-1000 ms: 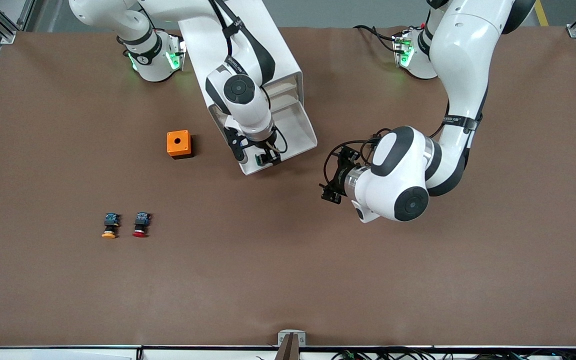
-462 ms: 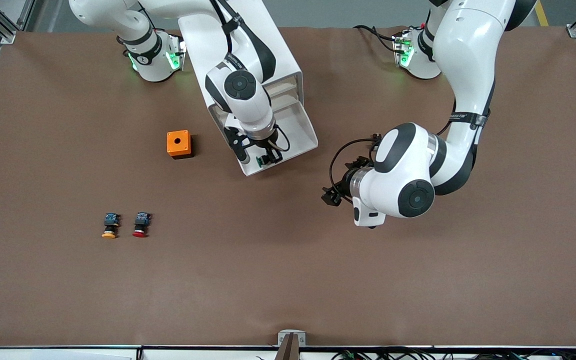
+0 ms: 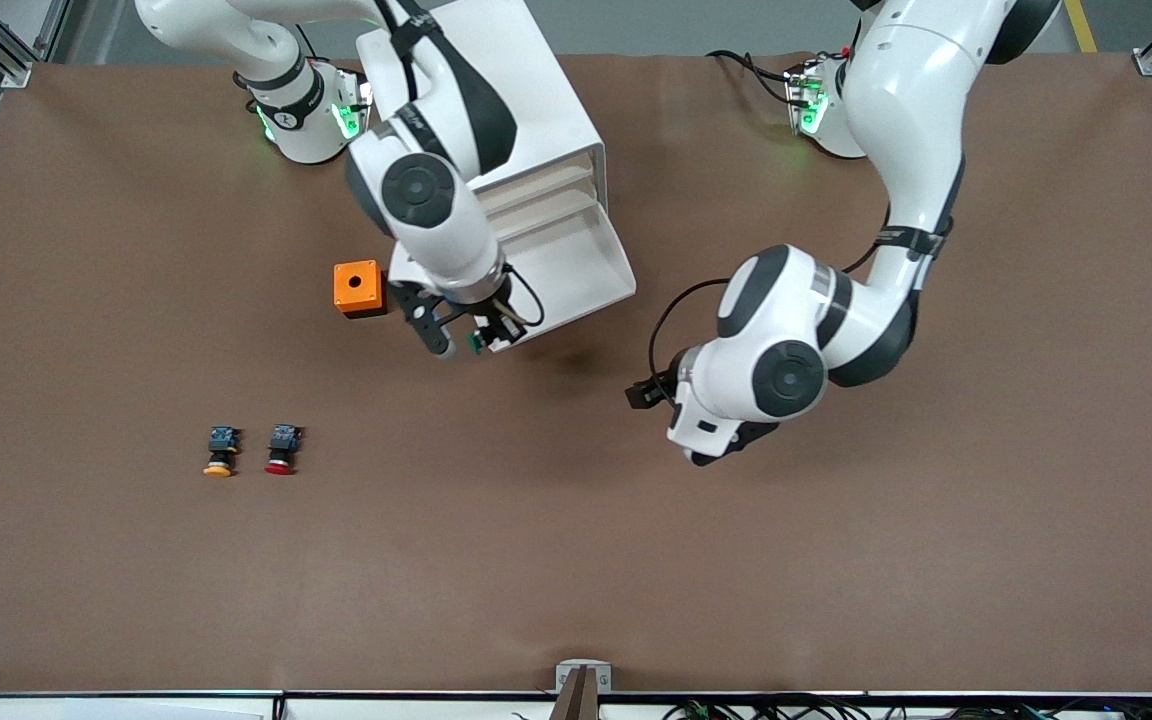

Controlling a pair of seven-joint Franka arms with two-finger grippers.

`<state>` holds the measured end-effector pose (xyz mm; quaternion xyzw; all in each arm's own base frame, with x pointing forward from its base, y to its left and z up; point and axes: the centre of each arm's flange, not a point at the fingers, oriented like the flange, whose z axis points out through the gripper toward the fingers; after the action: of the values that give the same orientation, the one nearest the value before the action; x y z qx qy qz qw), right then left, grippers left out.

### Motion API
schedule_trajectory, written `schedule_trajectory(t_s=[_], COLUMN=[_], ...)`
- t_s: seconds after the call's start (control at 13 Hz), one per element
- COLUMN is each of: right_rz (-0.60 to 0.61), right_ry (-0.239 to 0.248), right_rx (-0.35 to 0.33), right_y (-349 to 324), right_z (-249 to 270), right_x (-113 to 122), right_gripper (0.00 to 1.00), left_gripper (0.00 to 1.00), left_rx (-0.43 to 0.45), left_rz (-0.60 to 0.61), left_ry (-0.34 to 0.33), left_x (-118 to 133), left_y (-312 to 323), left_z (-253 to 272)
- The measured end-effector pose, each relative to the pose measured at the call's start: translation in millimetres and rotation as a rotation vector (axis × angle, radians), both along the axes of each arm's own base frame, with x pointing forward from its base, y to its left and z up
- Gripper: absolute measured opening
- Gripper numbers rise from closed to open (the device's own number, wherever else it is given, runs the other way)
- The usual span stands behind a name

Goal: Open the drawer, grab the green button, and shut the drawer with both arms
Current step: 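Lift the green button out and carry it beside the red button, then set the green button down while the left gripper pushes the drawer shut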

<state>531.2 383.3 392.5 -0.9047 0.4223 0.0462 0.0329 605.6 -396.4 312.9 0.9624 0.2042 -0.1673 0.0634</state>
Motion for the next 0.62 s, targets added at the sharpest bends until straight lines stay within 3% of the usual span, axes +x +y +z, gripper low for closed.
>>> schedule_trajectory(t_s=[0.31,0.62], right_rz=[0.222,0.494], right_ry=[-0.033,-0.043], right_rx=[0.020,0.030], right_y=[-86.6,-160.9], right_z=[22.7,5.4], right_x=[58.3,90.9], right_gripper=[0.41,0.41], left_gripper=[1.00,1.00], left_rx=[0.015,0.032], left_rz=[-0.038,-0.079], left_ry=[-0.018,0.017], left_x=[-26.3,-50.0], left_y=[-35.1,-58.2], left_z=[-57.6,-88.3])
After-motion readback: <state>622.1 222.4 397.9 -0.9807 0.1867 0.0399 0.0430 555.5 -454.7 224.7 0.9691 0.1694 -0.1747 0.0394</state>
